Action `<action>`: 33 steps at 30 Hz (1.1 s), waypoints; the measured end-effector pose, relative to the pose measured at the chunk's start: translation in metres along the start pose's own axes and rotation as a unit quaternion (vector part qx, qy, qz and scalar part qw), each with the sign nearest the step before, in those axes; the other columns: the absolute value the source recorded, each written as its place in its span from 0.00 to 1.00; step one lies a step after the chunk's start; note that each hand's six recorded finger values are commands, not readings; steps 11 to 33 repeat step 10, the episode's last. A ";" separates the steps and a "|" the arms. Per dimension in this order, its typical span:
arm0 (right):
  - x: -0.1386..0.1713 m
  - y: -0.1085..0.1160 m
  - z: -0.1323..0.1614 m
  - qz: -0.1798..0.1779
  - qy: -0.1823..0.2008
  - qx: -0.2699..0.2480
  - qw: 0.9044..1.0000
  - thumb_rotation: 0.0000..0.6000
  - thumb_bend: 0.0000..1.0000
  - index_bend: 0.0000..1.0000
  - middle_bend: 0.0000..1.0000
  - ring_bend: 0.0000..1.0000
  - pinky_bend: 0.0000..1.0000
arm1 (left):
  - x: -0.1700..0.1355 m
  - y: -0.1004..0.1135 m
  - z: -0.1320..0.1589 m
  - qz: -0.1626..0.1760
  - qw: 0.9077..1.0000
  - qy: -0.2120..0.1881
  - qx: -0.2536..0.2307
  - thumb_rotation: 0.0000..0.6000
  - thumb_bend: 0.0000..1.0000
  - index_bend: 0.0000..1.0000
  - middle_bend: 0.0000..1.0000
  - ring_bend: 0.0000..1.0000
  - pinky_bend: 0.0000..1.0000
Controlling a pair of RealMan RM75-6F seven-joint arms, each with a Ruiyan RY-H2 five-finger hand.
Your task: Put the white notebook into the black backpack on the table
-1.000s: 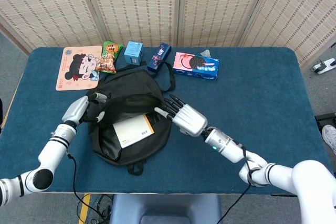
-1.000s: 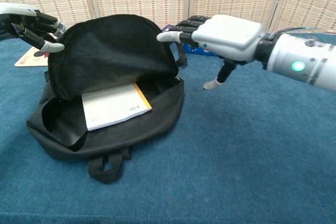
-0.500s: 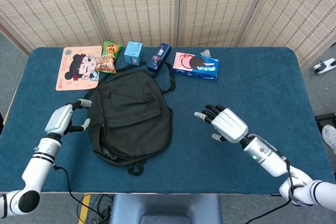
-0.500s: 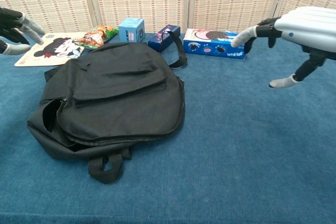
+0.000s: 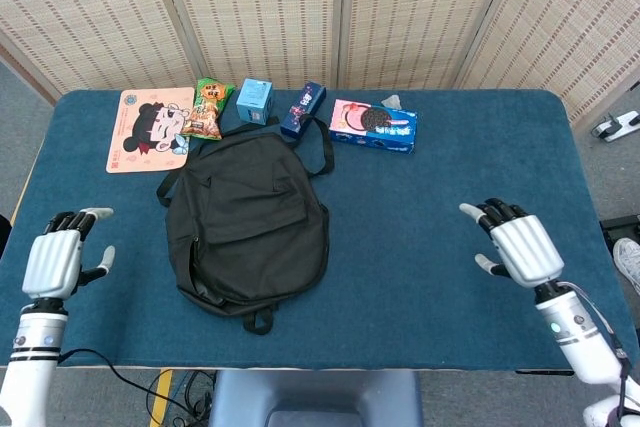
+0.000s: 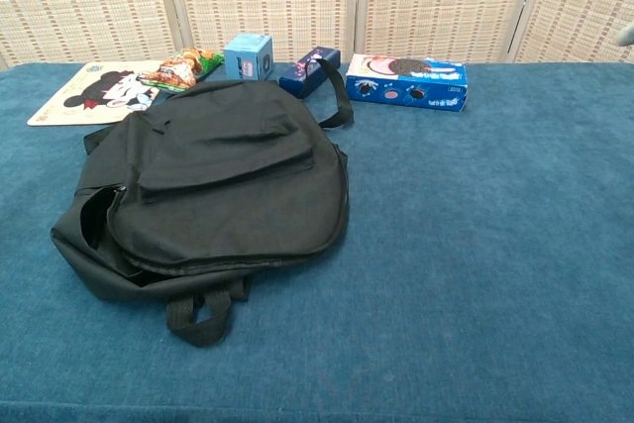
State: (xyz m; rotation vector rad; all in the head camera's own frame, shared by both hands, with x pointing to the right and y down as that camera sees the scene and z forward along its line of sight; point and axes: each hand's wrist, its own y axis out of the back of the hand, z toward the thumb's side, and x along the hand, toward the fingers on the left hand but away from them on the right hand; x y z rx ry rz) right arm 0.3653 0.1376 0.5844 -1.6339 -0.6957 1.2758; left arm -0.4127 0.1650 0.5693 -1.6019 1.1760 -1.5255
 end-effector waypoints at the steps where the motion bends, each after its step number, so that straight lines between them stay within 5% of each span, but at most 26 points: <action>1: 0.006 0.002 -0.005 0.001 -0.013 0.002 1.000 1.00 0.18 0.20 0.27 0.20 0.36 | -0.007 0.002 -0.004 0.010 1.000 0.004 0.008 1.00 0.40 0.29 0.24 0.23 0.15; 10: 0.057 0.008 -0.038 0.003 -0.106 0.006 0.994 1.00 0.18 0.20 0.27 0.20 0.36 | -0.054 0.008 -0.023 0.042 0.997 0.032 0.049 1.00 0.40 0.26 0.19 0.16 0.10; 33: 0.057 0.008 -0.038 0.003 -0.106 0.006 0.994 1.00 0.18 0.20 0.27 0.20 0.36 | -0.054 0.008 -0.023 0.042 0.997 0.032 0.049 1.00 0.40 0.26 0.19 0.16 0.10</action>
